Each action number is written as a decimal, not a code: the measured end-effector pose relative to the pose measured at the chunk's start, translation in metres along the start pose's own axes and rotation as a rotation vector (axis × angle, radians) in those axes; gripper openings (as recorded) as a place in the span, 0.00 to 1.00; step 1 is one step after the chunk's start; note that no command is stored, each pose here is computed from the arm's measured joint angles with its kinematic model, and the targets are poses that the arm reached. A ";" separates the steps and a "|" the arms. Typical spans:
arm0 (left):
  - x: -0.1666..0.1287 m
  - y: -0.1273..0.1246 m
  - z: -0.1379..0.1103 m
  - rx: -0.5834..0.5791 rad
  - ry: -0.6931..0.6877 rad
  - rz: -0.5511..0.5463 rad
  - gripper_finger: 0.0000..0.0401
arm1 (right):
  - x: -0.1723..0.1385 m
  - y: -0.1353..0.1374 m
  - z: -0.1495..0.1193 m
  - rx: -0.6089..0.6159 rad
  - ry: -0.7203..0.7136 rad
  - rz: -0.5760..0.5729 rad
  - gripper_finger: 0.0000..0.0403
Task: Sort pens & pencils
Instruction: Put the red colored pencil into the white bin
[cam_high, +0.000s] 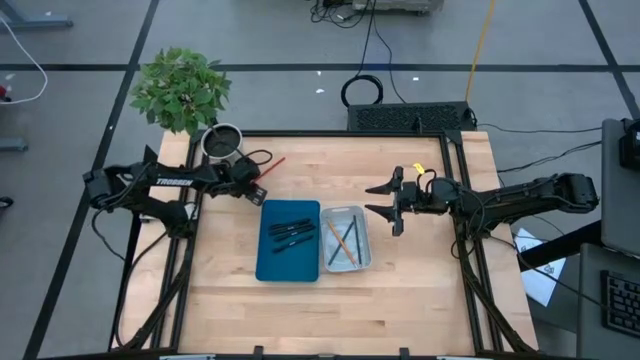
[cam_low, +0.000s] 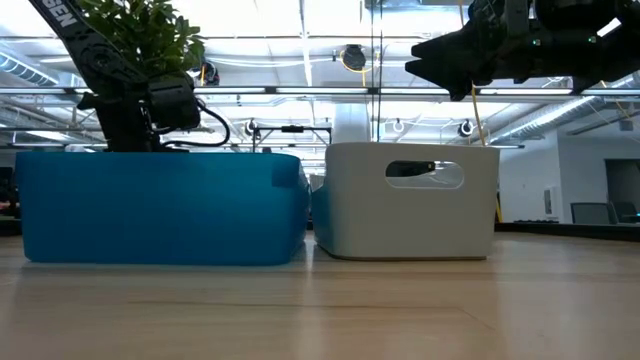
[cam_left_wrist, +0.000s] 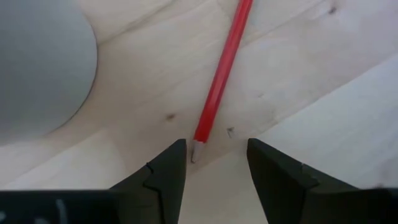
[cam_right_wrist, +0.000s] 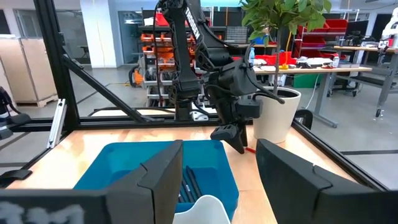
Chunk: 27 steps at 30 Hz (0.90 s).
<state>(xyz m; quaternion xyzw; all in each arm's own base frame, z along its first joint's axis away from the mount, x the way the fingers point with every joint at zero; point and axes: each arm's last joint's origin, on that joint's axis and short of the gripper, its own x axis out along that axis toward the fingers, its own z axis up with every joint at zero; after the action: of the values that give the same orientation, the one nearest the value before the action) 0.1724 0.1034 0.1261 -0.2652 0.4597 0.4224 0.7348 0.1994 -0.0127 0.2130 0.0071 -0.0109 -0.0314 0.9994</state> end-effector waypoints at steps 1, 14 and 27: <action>0.000 0.000 0.000 0.000 0.002 -0.003 0.42 | 0.000 0.000 0.000 0.000 0.000 0.000 0.48; 0.000 0.000 -0.002 0.002 0.029 -0.024 0.03 | 0.000 0.000 0.000 0.014 0.000 0.000 0.48; -0.010 -0.002 -0.007 0.023 0.045 -0.063 0.00 | 0.000 0.000 0.000 0.005 0.000 0.001 0.48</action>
<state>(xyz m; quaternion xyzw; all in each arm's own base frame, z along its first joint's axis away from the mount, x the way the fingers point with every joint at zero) 0.1689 0.0932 0.1323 -0.2803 0.4722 0.3875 0.7405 0.1994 -0.0127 0.2130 0.0098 -0.0110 -0.0311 0.9994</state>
